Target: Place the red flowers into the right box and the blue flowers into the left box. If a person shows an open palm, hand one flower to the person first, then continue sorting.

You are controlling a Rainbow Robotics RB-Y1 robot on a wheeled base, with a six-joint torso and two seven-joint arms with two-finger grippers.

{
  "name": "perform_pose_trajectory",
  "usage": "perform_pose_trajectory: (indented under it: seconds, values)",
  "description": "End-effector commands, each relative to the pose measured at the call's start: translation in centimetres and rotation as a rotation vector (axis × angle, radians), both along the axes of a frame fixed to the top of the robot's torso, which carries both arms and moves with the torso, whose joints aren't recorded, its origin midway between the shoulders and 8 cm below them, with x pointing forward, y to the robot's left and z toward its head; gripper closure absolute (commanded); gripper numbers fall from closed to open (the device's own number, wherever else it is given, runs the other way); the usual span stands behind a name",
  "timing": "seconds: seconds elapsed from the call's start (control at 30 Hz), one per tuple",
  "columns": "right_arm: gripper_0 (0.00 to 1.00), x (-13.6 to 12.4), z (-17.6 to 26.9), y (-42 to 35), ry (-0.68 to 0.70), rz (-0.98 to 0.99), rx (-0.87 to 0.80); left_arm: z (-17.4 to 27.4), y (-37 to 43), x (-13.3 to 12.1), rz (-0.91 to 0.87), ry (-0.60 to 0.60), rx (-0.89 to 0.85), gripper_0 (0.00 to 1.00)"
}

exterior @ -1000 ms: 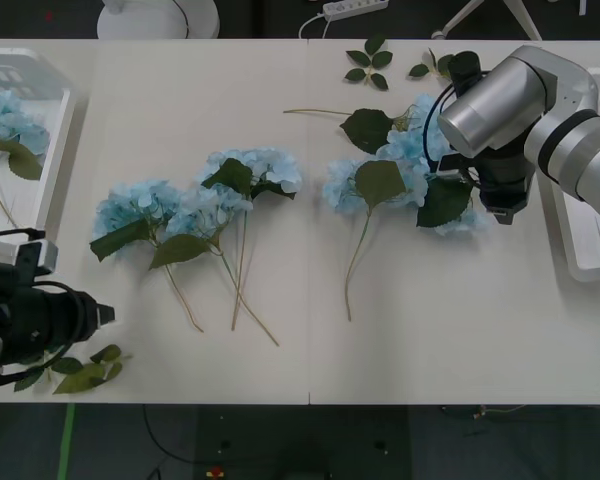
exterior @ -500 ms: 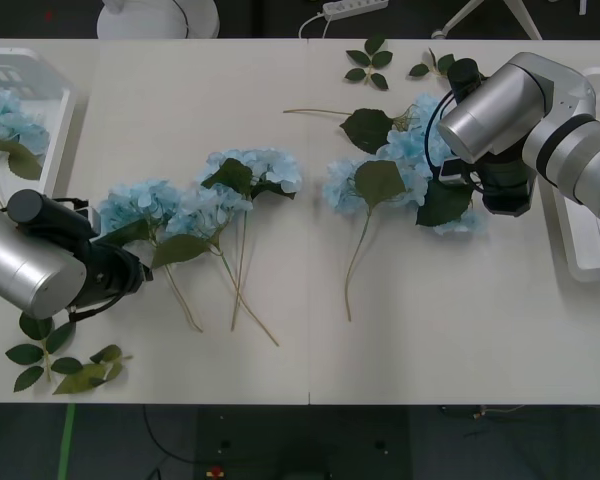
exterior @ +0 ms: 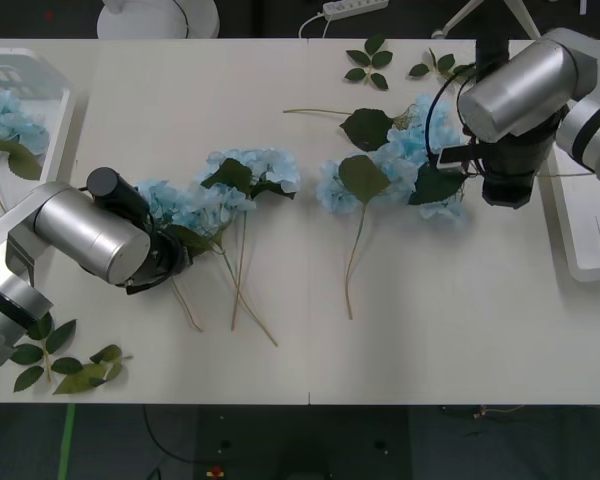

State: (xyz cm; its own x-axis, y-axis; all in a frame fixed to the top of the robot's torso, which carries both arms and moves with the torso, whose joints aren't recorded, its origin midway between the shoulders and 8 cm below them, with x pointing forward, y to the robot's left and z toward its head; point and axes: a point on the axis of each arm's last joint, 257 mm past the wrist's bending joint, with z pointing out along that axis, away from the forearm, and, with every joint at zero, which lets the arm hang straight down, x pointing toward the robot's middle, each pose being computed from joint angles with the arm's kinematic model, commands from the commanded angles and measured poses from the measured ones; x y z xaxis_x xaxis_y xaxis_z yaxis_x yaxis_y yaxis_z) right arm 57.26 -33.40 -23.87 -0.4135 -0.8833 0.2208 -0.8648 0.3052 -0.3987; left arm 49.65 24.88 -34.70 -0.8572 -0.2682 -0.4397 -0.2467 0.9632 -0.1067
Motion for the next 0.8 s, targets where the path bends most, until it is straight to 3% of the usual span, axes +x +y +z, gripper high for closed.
perform_pose_trajectory:
  seconds: [0.03,0.3,0.37,0.4,0.47,0.53,0.63,0.8]
  values:
    - [1.00,1.6,6.2,-1.1,-0.082,0.025,0.083,0.2,-0.9,1.4,-0.008,-0.009,0.019,0.00]
    - [1.00,-0.4,12.1,-0.6,-0.124,0.108,0.244,-2.9,0.5,0.6,0.038,0.052,0.017,0.00]
    - [1.00,-1.4,14.1,0.9,-0.155,0.144,0.353,-3.4,1.0,0.5,0.046,0.064,0.019,0.00]
    - [1.00,-1.5,14.6,1.6,-0.168,0.158,0.392,-3.6,1.0,0.3,0.046,0.070,0.018,0.07]
    - [1.00,-2.0,15.7,4.2,-0.195,0.197,0.507,-3.6,1.0,0.3,0.045,0.074,0.015,0.54]
    - [1.00,-2.2,17.0,7.1,-0.232,0.234,0.626,-3.8,1.1,0.1,0.049,0.080,0.013,0.90]
    - [1.00,-2.3,18.5,11.3,-0.277,0.292,0.773,-4.0,1.6,0.1,0.052,0.085,0.024,0.99]
    - [1.00,-3.2,21.9,19.2,-0.319,0.354,1.091,-3.7,3.1,0.6,0.044,0.061,0.087,1.00]
